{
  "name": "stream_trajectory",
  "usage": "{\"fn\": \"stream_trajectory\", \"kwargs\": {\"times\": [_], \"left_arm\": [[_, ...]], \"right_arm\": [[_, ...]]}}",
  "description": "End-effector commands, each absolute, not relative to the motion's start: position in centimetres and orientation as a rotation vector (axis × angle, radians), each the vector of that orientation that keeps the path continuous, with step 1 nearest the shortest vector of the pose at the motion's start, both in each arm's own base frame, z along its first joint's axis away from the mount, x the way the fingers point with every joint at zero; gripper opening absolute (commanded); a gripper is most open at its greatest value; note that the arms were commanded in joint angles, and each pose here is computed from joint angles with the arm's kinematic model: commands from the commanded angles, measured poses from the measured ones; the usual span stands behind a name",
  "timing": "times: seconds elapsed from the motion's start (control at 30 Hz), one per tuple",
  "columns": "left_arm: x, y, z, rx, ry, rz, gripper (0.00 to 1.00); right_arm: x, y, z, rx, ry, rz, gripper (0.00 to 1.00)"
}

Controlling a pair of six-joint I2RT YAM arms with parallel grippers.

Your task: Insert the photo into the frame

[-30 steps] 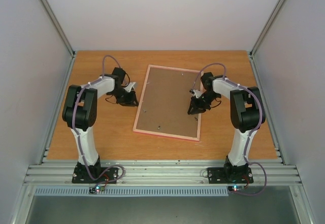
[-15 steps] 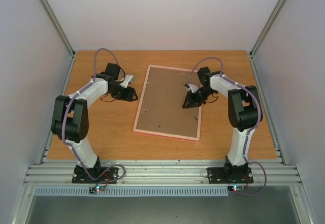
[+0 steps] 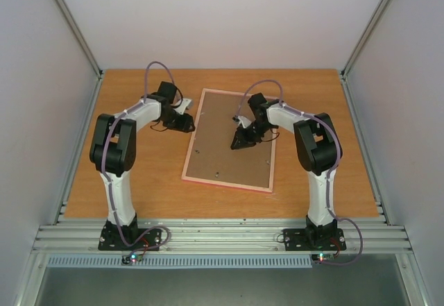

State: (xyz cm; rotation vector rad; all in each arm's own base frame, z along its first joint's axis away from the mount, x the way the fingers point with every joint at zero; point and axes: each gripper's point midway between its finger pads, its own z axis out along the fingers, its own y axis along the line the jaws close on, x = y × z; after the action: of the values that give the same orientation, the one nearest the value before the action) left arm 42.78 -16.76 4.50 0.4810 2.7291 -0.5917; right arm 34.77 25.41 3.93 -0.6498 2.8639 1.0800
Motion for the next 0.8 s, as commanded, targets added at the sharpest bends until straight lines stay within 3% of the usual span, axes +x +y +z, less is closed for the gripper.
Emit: {"fn": "stream_trajectory", "kwargs": {"times": [0.0, 0.13, 0.3, 0.37, 0.53, 0.77], "left_arm": [[41.4, -16.4, 3.6, 0.512, 2.748, -0.552, 0.49], [38.2, -15.2, 2.7, 0.539, 2.795, -0.510, 0.40], [35.6, -14.3, 2.9, 0.567, 2.811, -0.490, 0.40], [35.8, -14.6, 4.1, 0.593, 2.769, -0.503, 0.45], [36.3, -15.9, 6.7, 0.642, 2.673, -0.555, 0.69], [36.8, -18.0, 6.7, 0.818, 2.634, -0.370, 0.79]], "right_arm": [[33.5, 25.7, 2.7, -0.642, 2.901, 1.114, 0.20], [31.9, 25.4, 1.6, -0.656, 2.941, 1.110, 0.20], [30.5, 25.3, 0.8, -0.684, 2.975, 1.105, 0.19], [30.5, 25.0, 0.7, -0.703, 2.974, 1.075, 0.19], [30.8, 25.0, 0.5, -0.707, 2.975, 1.060, 0.19], [30.9, 24.8, 0.2, -0.683, 2.996, 1.031, 0.19]]}}
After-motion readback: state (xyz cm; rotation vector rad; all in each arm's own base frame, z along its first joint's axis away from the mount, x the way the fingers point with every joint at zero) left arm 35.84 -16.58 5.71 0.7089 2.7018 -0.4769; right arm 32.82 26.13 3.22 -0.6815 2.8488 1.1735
